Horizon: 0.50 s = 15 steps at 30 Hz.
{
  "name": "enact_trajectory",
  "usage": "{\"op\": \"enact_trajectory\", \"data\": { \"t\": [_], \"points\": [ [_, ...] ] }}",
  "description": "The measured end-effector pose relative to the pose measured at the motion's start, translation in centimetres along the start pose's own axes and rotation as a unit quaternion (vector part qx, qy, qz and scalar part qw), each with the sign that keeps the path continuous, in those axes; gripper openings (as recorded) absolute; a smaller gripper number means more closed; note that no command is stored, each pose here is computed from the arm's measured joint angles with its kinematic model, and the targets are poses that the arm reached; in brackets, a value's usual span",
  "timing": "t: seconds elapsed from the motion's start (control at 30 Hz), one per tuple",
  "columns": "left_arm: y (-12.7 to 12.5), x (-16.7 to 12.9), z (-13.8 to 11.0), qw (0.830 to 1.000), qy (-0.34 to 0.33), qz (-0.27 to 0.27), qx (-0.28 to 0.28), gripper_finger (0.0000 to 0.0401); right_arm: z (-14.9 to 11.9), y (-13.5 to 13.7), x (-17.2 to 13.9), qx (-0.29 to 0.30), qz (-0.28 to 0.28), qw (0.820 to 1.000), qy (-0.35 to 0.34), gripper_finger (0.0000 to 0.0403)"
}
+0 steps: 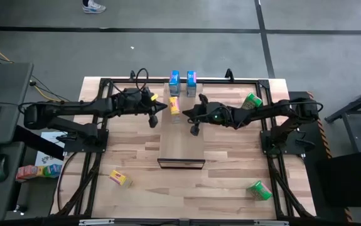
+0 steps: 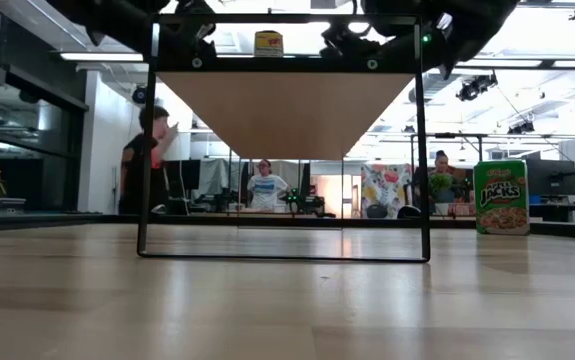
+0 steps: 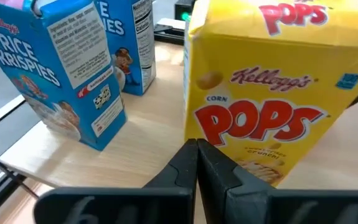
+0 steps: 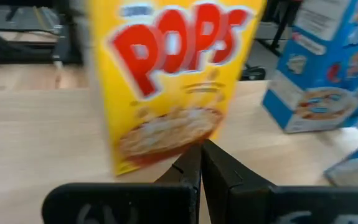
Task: Stack cereal on shelf
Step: Put the top yellow cereal box on the shelf
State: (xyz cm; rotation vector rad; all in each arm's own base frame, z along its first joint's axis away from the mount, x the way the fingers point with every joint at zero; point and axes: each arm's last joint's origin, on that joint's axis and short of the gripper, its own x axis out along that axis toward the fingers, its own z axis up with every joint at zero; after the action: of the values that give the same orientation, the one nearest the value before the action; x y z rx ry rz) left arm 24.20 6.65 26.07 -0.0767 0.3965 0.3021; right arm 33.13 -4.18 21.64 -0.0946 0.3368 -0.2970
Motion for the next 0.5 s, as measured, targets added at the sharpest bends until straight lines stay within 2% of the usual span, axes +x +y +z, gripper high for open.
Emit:
{"op": "enact_trajectory", "data": {
  "t": [0.13,0.5],
  "points": [
    [0.5,0.1,0.0,1.000,0.001,-0.017,0.006,0.0000,0.1,0.6,-0.1,0.001,0.020,1.000,-0.004,0.0000],
    [1.9,1.7,-0.7,1.000,0.015,0.005,-0.002,0.0000,2.4,1.5,0.0,-0.012,0.046,0.999,-0.007,0.0000]
  ]
}}
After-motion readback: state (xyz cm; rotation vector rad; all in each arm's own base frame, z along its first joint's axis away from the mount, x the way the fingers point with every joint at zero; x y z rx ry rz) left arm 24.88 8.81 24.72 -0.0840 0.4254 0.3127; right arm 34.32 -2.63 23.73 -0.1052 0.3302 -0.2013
